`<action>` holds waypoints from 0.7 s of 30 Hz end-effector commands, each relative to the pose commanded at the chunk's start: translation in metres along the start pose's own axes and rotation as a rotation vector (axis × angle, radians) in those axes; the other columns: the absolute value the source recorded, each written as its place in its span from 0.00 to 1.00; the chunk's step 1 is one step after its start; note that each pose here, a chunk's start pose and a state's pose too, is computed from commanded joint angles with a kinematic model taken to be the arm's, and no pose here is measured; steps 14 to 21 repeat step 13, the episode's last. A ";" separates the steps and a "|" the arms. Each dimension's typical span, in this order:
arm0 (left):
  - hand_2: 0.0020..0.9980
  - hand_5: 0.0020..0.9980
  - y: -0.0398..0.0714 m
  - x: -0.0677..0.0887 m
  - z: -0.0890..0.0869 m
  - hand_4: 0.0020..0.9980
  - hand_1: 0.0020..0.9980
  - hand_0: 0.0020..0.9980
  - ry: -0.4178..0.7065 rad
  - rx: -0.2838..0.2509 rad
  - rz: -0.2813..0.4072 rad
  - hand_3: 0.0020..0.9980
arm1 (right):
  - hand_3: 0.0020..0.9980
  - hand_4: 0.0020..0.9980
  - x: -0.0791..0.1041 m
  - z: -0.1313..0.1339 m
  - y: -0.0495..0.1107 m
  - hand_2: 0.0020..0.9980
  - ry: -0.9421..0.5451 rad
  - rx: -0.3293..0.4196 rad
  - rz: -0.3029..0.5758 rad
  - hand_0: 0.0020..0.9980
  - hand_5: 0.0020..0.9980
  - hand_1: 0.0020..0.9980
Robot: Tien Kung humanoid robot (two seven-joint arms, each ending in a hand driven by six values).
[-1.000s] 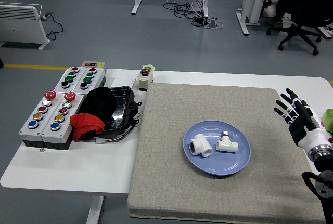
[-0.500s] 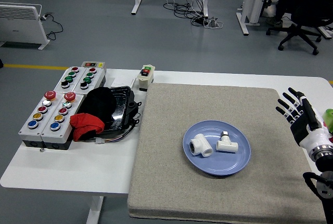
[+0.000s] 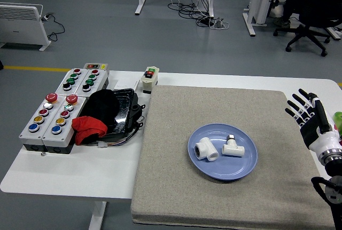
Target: Pick pipe place plate twice
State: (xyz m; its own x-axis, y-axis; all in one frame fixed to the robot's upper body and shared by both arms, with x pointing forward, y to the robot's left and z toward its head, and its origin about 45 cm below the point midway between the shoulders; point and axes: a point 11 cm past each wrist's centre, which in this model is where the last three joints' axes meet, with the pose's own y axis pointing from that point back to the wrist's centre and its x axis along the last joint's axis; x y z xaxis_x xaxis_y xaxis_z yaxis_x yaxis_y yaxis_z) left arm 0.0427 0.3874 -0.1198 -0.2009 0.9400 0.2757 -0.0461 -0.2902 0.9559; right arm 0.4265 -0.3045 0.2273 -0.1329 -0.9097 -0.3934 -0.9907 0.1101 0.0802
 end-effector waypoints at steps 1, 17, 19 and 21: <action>0.51 1.00 0.000 0.000 0.001 0.27 0.59 0.62 0.000 -0.002 0.000 0.59 | 0.81 0.47 0.001 -0.003 0.000 0.83 0.001 0.021 0.009 0.82 0.84 0.80; 0.51 1.00 0.000 -0.001 0.004 0.27 0.59 0.62 -0.001 -0.008 -0.001 0.59 | 0.82 0.50 0.002 -0.005 -0.001 0.85 -0.004 0.033 0.005 0.85 0.85 0.82; 0.51 1.00 0.000 -0.001 0.004 0.27 0.59 0.62 -0.001 -0.008 -0.001 0.59 | 0.82 0.50 0.002 -0.005 -0.001 0.85 -0.004 0.033 0.005 0.85 0.85 0.82; 0.51 1.00 0.000 -0.001 0.004 0.27 0.59 0.62 -0.001 -0.008 -0.001 0.59 | 0.82 0.50 0.002 -0.005 -0.001 0.85 -0.004 0.033 0.005 0.85 0.85 0.82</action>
